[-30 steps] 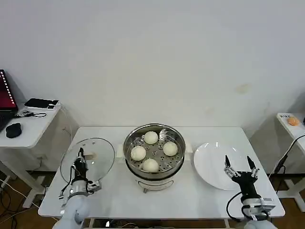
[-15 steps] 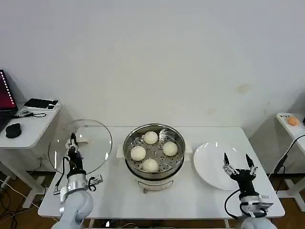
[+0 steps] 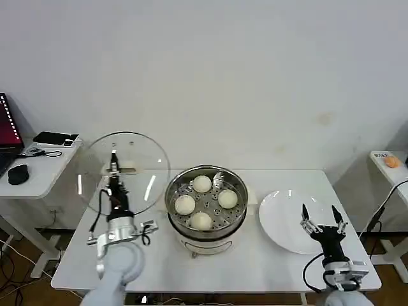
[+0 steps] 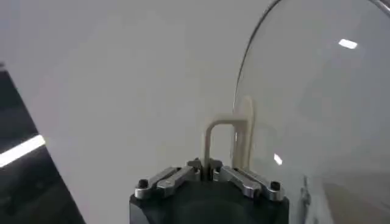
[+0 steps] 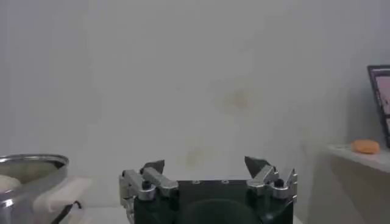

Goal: Take steamed baozi put them in steamer then cover it.

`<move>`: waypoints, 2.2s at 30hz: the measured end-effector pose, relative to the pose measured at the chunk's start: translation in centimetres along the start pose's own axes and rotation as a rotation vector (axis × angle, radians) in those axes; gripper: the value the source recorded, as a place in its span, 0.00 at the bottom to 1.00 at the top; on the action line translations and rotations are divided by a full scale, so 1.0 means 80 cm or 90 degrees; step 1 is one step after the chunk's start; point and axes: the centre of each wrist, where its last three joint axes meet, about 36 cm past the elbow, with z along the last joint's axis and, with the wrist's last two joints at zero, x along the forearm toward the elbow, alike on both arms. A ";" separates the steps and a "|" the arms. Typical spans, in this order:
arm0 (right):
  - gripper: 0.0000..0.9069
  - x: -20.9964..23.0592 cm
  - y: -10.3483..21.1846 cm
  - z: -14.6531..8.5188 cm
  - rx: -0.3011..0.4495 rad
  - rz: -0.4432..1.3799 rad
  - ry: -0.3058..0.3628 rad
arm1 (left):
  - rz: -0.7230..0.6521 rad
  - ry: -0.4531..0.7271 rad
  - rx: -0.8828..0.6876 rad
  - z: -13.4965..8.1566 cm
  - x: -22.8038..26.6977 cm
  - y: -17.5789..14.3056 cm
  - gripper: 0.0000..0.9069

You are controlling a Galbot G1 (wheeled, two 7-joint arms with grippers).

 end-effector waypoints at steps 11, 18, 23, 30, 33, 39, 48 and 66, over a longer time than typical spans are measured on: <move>1.00 -0.002 -0.011 -0.009 0.009 0.006 0.007 | 0.044 -0.121 0.060 -0.114 0.041 0.015 0.00; 1.00 -0.009 -0.014 -0.013 0.009 0.001 0.018 | 0.080 -0.149 0.068 -0.159 0.033 0.022 0.00; 1.00 -0.011 -0.014 -0.012 0.008 0.000 0.035 | 0.116 -0.160 0.067 -0.182 0.030 0.024 0.00; 1.00 -0.015 -0.009 -0.018 0.010 -0.007 0.065 | 0.164 -0.156 0.057 -0.197 0.029 0.035 0.00; 1.00 -0.018 -0.006 -0.019 0.011 -0.011 0.081 | 0.185 -0.149 0.051 -0.198 0.026 0.040 0.00; 1.00 -0.025 -0.002 -0.014 0.016 -0.014 0.106 | 0.225 -0.141 0.048 -0.203 0.027 0.049 0.00; 1.00 -0.034 0.006 -0.008 0.022 -0.024 0.125 | 0.270 -0.131 0.051 -0.215 0.026 0.052 0.00; 1.00 -0.043 0.018 0.008 0.029 -0.034 0.136 | 0.307 -0.130 0.067 -0.224 0.030 0.059 0.00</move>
